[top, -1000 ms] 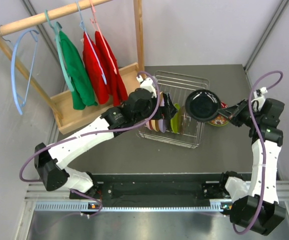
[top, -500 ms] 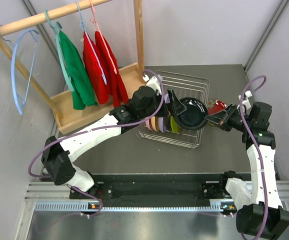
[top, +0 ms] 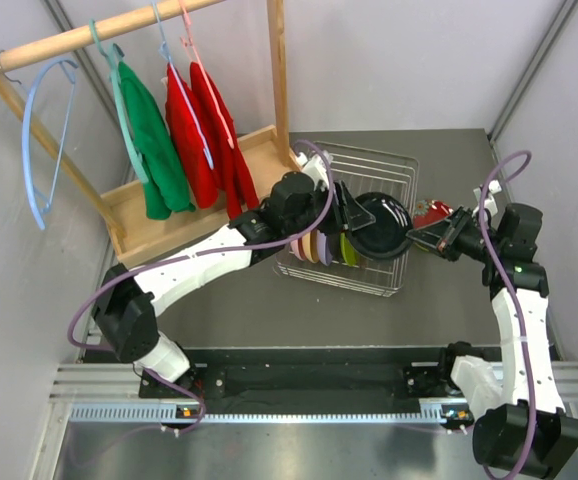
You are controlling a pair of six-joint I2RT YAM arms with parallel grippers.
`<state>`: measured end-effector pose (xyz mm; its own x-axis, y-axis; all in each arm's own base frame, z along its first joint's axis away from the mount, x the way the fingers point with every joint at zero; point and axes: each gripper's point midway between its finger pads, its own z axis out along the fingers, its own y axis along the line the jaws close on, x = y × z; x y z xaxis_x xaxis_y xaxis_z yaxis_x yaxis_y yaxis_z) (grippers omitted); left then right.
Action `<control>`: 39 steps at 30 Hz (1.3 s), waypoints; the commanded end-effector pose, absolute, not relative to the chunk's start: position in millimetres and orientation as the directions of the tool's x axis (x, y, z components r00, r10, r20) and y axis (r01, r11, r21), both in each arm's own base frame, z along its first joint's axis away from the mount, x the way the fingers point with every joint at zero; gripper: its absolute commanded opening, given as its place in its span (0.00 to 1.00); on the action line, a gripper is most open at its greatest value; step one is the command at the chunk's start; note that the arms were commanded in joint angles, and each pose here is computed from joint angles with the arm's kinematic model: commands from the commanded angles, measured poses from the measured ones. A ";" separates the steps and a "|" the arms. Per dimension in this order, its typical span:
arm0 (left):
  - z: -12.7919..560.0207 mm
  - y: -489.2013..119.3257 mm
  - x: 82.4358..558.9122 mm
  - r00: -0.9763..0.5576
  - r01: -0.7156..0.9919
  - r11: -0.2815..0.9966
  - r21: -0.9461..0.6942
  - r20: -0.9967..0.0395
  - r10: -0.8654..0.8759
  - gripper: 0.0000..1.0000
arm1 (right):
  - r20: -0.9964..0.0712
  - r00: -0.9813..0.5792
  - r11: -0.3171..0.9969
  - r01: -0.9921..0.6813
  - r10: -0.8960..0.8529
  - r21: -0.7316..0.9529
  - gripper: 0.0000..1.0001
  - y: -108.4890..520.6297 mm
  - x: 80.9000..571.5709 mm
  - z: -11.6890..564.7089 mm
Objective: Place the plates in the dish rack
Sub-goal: Insert the plate into the dish rack.
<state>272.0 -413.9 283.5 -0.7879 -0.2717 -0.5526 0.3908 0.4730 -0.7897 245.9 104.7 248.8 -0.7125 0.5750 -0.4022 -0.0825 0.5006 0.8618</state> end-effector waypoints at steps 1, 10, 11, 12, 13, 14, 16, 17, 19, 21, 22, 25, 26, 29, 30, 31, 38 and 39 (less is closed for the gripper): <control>299.8 -420.2 272.3 -0.784 0.415 0.408 -0.813 -0.547 -0.294 0.45 | -0.435 -0.714 0.488 -0.150 0.548 0.860 0.00 110.0 246.7 257.1; 300.3 -413.7 273.3 -0.773 0.411 0.441 -0.798 -0.562 -0.295 0.13 | -0.437 -0.714 0.508 -0.131 0.548 0.851 0.10 107.4 247.1 249.4; 301.8 -412.2 274.2 -0.766 0.414 0.447 -0.793 -0.569 -0.299 0.11 | -0.437 -0.711 0.514 -0.124 0.551 0.849 0.14 106.5 247.3 248.1; 297.5 -410.5 273.2 -0.771 0.404 0.464 -0.789 -0.566 -0.291 0.08 | -0.442 -0.707 0.519 -0.124 0.551 0.846 0.22 106.0 246.5 247.9; 297.8 -409.7 273.3 -0.770 0.404 0.469 -0.785 -0.569 -0.289 0.05 | -0.437 -0.709 0.524 -0.111 0.553 0.844 0.27 105.2 246.0 244.7; 298.9 -408.0 273.5 -0.764 0.409 0.475 -0.779 -0.577 -0.288 0.00 | -0.442 -0.704 0.536 -0.102 0.557 0.838 0.31 103.2 247.2 242.8; 297.7 -404.1 275.3 -0.756 0.401 0.501 -0.767 -0.586 -0.291 0.00 | -0.447 -0.700 0.556 -0.086 0.556 0.826 0.45 100.2 247.5 239.2; 297.1 -402.0 274.9 -0.749 0.407 0.517 -0.753 -0.600 -0.283 0.00 | -0.437 -0.702 0.568 -0.056 0.562 0.821 0.47 98.0 247.1 233.8; 293.7 -394.3 279.5 -0.730 0.388 0.575 -0.720 -0.621 -0.285 0.00 | -0.445 -0.701 0.588 -0.046 0.557 0.808 0.53 95.2 247.4 231.3; 294.4 -390.4 281.6 -0.708 0.397 0.612 -0.684 -0.653 -0.269 0.00 | -0.442 -0.700 0.613 -0.009 0.560 0.790 0.58 90.4 245.9 225.4; 288.0 -385.9 281.2 -0.711 0.383 0.645 -0.662 -0.657 -0.251 0.00 | -0.466 -0.693 0.632 -0.019 0.551 0.775 0.60 88.3 245.9 227.9; 290.9 -378.7 287.2 -0.666 0.376 0.708 -0.598 -0.705 -0.242 0.00 | -0.500 -0.675 0.683 0.008 0.542 0.730 0.66 79.3 244.2 227.6; 289.7 -375.7 286.4 -0.659 0.376 0.727 -0.575 -0.717 -0.226 0.00 | -0.515 -0.658 0.705 0.035 0.550 0.708 0.66 72.5 246.1 225.9; 289.1 -373.5 285.6 -0.644 0.372 0.758 -0.537 -0.737 -0.206 0.00 | -0.550 -0.633 0.740 0.056 0.545 0.670 0.74 63.4 246.9 229.2; 288.8 -375.0 284.2 -0.640 0.375 0.763 -0.526 -0.742 -0.198 0.00 | -0.552 -0.632 0.748 0.068 0.544 0.660 0.76 61.3 245.8 228.4; 285.5 -375.6 284.9 -0.640 0.372 0.774 -0.512 -0.746 -0.186 0.00 | -0.567 -0.621 0.762 0.076 0.541 0.643 0.76 57.5 246.6 229.8; 289.3 -379.3 288.9 -0.601 0.367 0.840 -0.400 -0.791 -0.114 0.00 | -0.602 -0.590 0.808 0.160 0.539 0.566 0.89 37.1 243.8 227.0; 288.4 -380.0 288.8 -0.596 0.363 0.849 -0.383 -0.796 -0.105 0.00 | -0.604 -0.583 0.810 0.177 0.544 0.559 0.91 33.8 243.7 226.3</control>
